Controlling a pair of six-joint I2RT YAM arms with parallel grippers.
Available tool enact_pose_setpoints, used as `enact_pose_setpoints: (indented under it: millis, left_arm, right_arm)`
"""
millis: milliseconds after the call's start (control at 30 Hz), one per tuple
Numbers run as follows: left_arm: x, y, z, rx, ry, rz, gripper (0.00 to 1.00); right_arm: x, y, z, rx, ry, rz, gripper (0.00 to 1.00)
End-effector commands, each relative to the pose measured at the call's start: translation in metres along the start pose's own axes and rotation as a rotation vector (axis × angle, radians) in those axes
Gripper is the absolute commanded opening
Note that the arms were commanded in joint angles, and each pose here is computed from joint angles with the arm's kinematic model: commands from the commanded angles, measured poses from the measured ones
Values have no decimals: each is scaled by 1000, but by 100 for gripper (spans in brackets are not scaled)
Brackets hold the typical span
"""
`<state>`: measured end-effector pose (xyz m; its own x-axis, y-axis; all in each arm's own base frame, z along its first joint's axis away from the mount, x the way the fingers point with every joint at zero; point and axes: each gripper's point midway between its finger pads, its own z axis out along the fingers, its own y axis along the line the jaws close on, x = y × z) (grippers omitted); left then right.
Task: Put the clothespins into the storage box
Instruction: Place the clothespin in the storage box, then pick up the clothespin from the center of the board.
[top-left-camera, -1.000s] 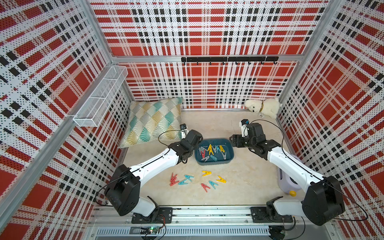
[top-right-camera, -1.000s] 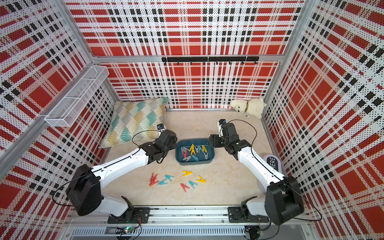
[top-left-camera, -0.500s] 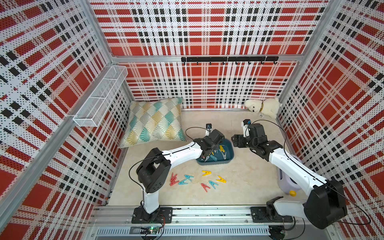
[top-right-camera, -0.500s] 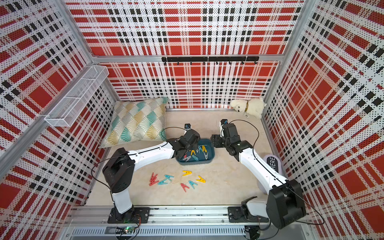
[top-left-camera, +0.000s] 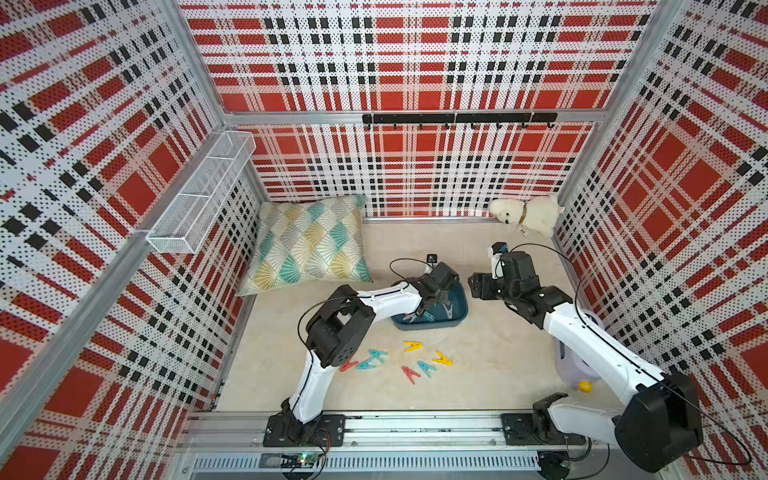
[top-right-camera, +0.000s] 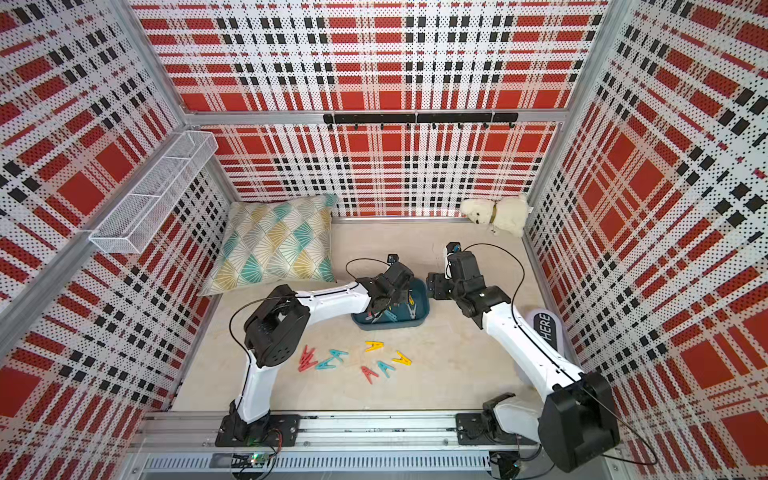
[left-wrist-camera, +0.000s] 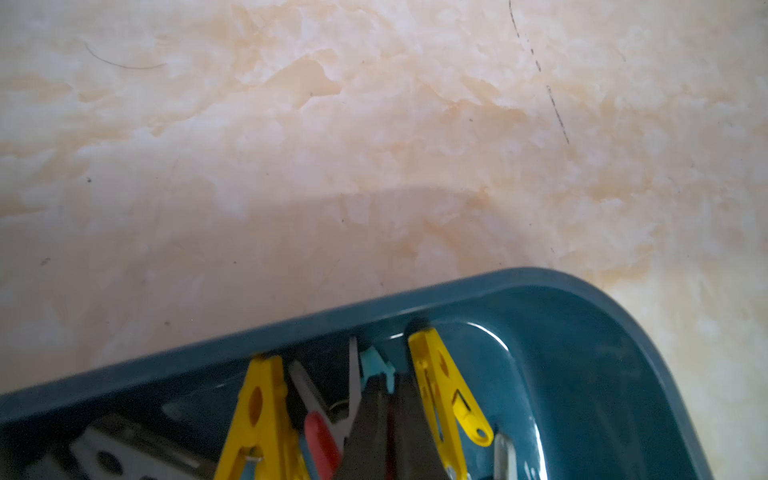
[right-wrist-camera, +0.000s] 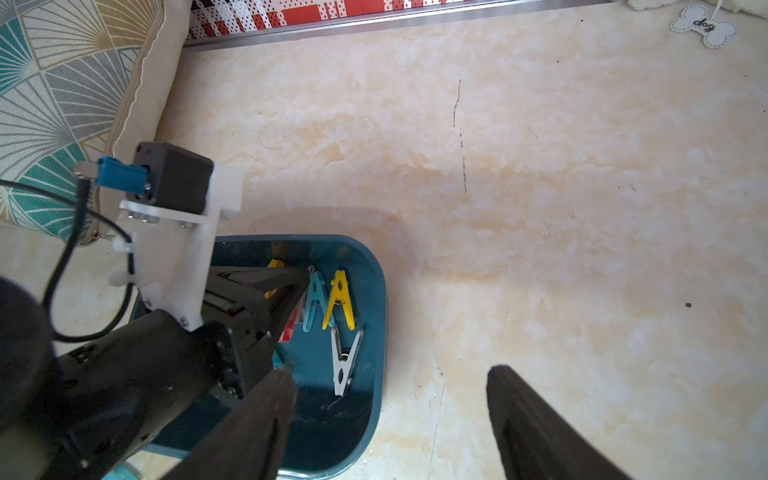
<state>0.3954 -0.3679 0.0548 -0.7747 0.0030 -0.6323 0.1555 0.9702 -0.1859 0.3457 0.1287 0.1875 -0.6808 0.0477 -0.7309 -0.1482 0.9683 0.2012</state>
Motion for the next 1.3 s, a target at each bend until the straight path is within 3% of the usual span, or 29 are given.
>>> enact_pose_setpoints:
  millis: [0, 233, 433, 633, 733, 933, 1033, 1267]
  left_arm:
    - [-2, -6, 5, 25, 0, 7, 3]
    - [-11, -3, -6, 34, -13, 2, 21]
    - [-53, -10, -50, 80, -113, -24, 24]
    - [-69, 46, -99, -23, -176, -99, 24]
    - [-50, 91, -117, -96, -182, -160, 25]
    - [25, 168, -136, -200, -80, -262, 25]
    - [60, 188, -140, -233, -15, -281, 25]
    - [109, 230, -148, -352, 40, -350, 26]
  right_arm:
    - [0, 0, -7, 7, -6, 2, 80]
    - [0, -1, -8, 11, -9, 0, 80]
    - [-3, -1, -12, 16, -12, -7, 80]
    - [-5, 0, -11, 16, 5, -29, 80]
    - [-2, 2, -3, 13, 24, -41, 80]
    - [4, 8, 8, -33, 23, -11, 80]
    - [6, 11, 12, -47, 27, -10, 80]
    - [7, 19, 19, -78, 35, -15, 80]
